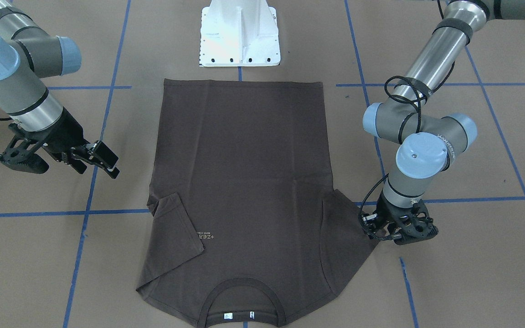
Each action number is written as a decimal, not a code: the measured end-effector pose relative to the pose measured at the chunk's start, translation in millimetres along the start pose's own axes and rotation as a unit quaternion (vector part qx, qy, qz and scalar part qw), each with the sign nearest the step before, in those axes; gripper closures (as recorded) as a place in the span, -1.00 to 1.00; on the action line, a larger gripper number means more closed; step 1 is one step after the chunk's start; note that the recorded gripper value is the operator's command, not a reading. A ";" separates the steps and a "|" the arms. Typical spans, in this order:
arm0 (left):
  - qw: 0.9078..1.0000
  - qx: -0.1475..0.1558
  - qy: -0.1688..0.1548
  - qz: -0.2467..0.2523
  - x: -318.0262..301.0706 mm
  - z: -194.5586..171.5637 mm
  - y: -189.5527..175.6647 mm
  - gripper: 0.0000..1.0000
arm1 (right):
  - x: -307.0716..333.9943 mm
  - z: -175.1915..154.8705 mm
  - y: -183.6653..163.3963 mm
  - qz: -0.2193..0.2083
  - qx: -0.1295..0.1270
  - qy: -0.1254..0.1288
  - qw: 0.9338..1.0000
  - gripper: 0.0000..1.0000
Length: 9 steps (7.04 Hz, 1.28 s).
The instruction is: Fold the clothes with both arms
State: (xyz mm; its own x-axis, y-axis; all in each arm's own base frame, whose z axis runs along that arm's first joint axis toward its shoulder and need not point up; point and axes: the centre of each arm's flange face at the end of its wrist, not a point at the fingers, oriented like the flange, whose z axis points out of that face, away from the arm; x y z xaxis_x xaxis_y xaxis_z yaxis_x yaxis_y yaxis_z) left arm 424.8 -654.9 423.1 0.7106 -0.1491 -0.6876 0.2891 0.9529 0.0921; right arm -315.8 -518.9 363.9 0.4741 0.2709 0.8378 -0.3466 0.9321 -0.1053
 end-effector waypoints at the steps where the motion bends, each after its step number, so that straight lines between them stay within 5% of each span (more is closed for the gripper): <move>1: 1.000 -0.001 -0.001 0.000 -1.5 2.0 0.3 -0.11 | -0.1 -0.1 0.1 0.000 0.000 0.000 1.000 -1.00; 2: 1.000 -0.002 -0.003 -0.001 -3.5 4.3 1.1 -0.05 | 0.0 -0.1 0.2 0.000 -0.001 0.000 1.000 -1.00; 3: 1.000 -0.003 -0.004 -0.001 -5.0 6.1 1.4 0.31 | -0.2 -0.4 0.3 0.000 -0.001 -0.001 1.000 -1.00; 4: 1.000 -0.003 -0.005 -0.002 -5.8 6.9 1.2 0.99 | -0.6 -0.9 0.6 0.000 -0.001 -0.001 1.000 -1.00; 9: 1.000 -0.013 0.025 -0.005 19.4 -16.0 -10.8 1.00 | 0.8 -3.6 1.3 -0.001 0.000 -0.002 1.000 -1.00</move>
State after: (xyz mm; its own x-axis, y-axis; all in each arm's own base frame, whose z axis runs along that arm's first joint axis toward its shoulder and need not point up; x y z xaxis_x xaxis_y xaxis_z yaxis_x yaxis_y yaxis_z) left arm 425.2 -663.9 397.2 0.6741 -0.1465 -0.7239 0.2794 0.9579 0.0663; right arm -313.0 -516.7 362.5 0.4708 0.2687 0.8403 -0.3458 0.9325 -0.1044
